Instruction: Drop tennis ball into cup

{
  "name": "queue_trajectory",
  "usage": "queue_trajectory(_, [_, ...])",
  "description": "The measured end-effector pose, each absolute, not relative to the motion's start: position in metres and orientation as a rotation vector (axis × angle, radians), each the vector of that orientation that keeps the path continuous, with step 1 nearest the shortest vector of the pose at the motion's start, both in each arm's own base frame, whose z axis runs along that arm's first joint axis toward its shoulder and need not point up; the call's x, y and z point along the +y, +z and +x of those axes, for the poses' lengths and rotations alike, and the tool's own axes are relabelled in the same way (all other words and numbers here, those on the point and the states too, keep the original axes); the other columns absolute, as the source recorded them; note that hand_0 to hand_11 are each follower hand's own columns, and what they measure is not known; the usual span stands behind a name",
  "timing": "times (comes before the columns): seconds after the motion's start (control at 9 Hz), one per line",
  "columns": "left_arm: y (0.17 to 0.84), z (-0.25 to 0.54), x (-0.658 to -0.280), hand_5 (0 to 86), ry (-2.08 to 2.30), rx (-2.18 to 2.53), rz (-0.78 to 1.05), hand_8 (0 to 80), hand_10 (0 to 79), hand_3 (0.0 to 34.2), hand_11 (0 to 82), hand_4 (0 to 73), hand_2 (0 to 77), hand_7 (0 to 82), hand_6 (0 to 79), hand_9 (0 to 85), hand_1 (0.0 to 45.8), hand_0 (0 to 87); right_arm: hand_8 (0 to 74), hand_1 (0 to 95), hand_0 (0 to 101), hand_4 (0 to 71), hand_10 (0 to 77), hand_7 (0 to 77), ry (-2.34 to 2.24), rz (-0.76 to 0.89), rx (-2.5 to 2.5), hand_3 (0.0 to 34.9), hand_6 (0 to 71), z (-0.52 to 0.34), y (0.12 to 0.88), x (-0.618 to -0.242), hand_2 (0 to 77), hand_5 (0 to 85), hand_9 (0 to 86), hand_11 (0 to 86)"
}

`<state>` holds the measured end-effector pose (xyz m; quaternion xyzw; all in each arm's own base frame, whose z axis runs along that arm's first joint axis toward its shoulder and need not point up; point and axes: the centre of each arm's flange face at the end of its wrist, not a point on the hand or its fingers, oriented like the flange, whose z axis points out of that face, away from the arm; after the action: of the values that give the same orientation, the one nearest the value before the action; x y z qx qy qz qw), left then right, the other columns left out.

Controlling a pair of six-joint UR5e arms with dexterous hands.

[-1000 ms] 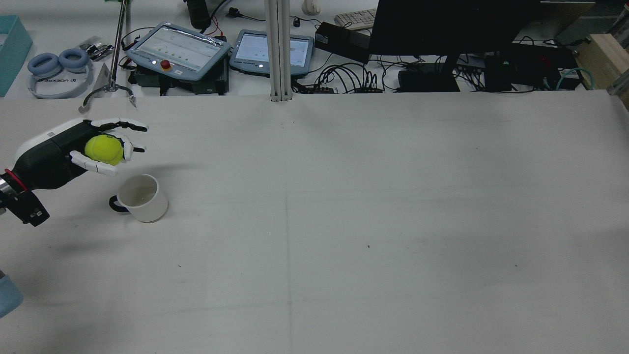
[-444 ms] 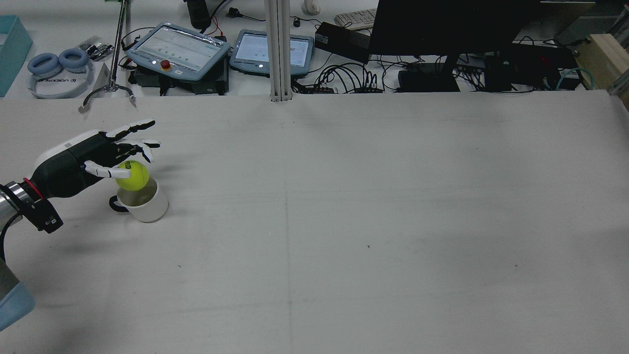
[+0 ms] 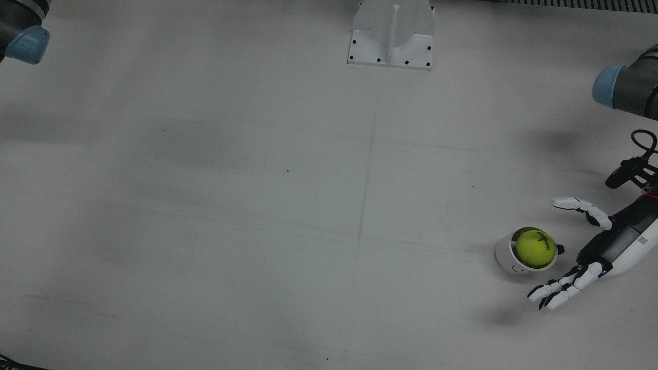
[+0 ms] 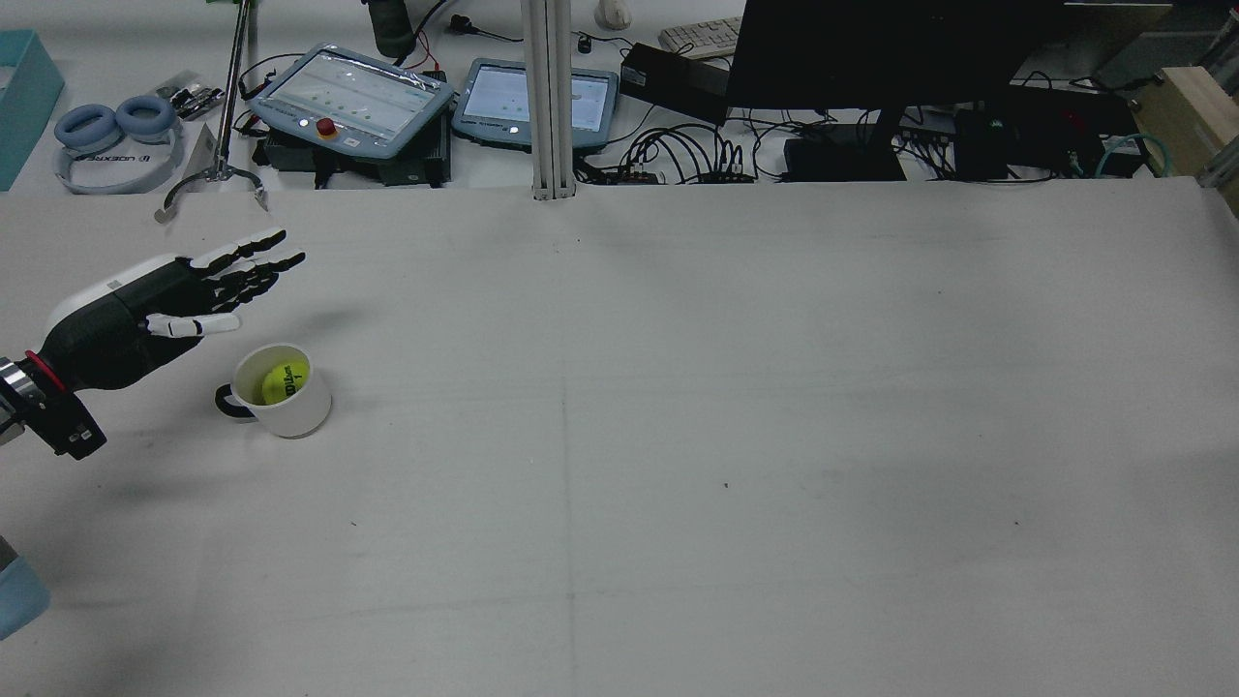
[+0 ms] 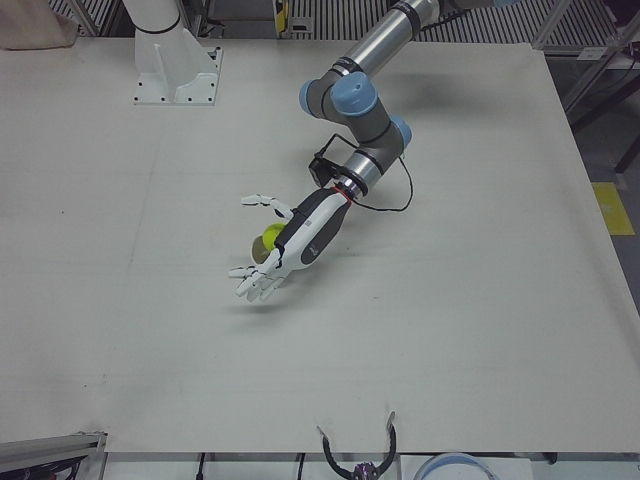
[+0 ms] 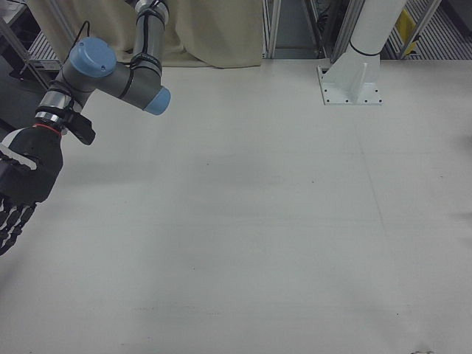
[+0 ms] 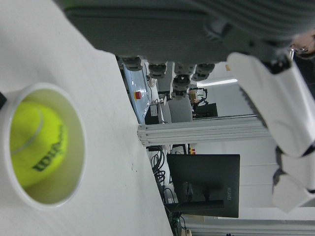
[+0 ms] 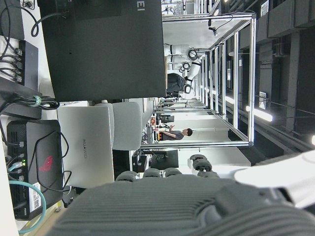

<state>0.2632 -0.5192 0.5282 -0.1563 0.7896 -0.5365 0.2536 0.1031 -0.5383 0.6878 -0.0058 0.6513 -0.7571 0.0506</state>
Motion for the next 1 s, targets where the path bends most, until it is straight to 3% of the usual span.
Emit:
queue_trajectory(0.11, [0.533, 0.235, -0.528, 6.5, -1.505, 2.165, -0.408, 6.0, 1.1, 0.0, 3.8, 4.4, 25.6, 2.2, 22.4, 3.8, 9.8, 37.0, 0.0, 0.5, 0, 0.0, 0.0, 0.5, -2.305, -0.018, 1.983, 0.0, 0.0, 0.103, 0.688, -0.538, 0.5, 0.0, 0.0, 0.5])
queue_trajectory(0.22, [0.536, 0.182, -0.545, 4.9, -1.560, 2.210, -0.337, 6.0, 1.1, 0.0, 3.8, 4.9, 26.2, 3.3, 17.5, 3.3, 9.3, 36.8, 0.0, 0.5, 0, 0.0, 0.0, 0.5, -2.305, -0.017, 1.983, 0.0, 0.0, 0.103, 0.688, -0.538, 0.5, 0.0, 0.0, 0.5])
queue_trajectory(0.33, [0.536, 0.126, -0.558, 7.6, -1.598, 2.253, -0.253, 8.2, 4.4, 0.0, 6.0, 8.7, 27.8, 6.0, 25.1, 4.9, 8.7, 37.0, 0.0, 0.5, 0, 0.0, 0.0, 0.5, -2.305, -0.017, 1.983, 0.0, 0.0, 0.103, 0.688, -0.538, 0.5, 0.0, 0.0, 0.5])
queue_trajectory(0.44, [0.539, 0.067, -0.565, 7.6, -1.641, 2.287, -0.156, 8.2, 4.4, 0.0, 6.0, 8.7, 27.8, 6.0, 25.1, 4.9, 8.7, 37.0, 0.0, 0.5, 0, 0.0, 0.0, 0.5, -2.305, -0.017, 1.983, 0.0, 0.0, 0.103, 0.688, -0.538, 0.5, 0.0, 0.0, 0.5])
queue_trajectory(0.56, [0.545, 0.020, -0.566, 7.1, -1.684, 2.305, -0.072, 7.1, 5.4, 0.0, 8.2, 10.4, 26.7, 8.7, 21.3, 4.9, 11.4, 39.6, 0.0, 0.5, 0, 0.0, 0.0, 0.5, -2.305, -0.017, 1.983, 0.0, 0.0, 0.103, 0.688, -0.538, 0.5, 0.0, 0.0, 0.5])
queue_trajectory(0.67, [0.551, -0.026, -0.563, 7.6, -1.727, 2.322, 0.012, 9.3, 5.4, 0.0, 8.2, 10.9, 26.2, 9.3, 26.7, 6.5, 11.4, 40.8, 0.0, 0.5, 0, 0.0, 0.0, 0.5, -2.305, -0.017, 1.983, 0.0, 0.0, 0.103, 0.688, -0.538, 0.5, 0.0, 0.0, 0.5])
queue_trajectory(0.78, [0.556, -0.063, -0.556, 7.6, -1.760, 2.336, 0.080, 9.3, 6.5, 0.0, 9.8, 10.9, 26.2, 9.3, 26.7, 6.5, 11.4, 40.8, 0.0, 0.5, 0, 0.0, 0.0, 0.5, -2.305, -0.017, 1.983, 0.0, 0.0, 0.103, 0.688, -0.538, 0.5, 0.0, 0.0, 0.5])
queue_trajectory(0.89, [0.558, -0.080, -0.551, 8.7, -1.773, 2.344, 0.112, 10.9, 8.2, 0.0, 12.5, 9.3, 20.7, 9.3, 31.1, 8.2, 14.2, 46.3, 0.0, 0.5, 0, 0.0, 0.0, 0.5, -2.305, -0.017, 1.983, 0.0, 0.0, 0.103, 0.688, -0.538, 0.5, 0.0, 0.0, 0.5])
queue_trajectory(1.0, [0.562, -0.088, -0.544, 8.2, -1.780, 2.348, 0.128, 9.8, 8.2, 0.0, 12.5, 7.6, 18.5, 9.3, 25.6, 6.5, 12.5, 46.4, 0.0, 0.5, 0, 0.0, 0.0, 0.5, -2.305, -0.017, 1.983, 0.0, 0.0, 0.103, 0.688, -0.538, 0.5, 0.0, 0.0, 0.5])
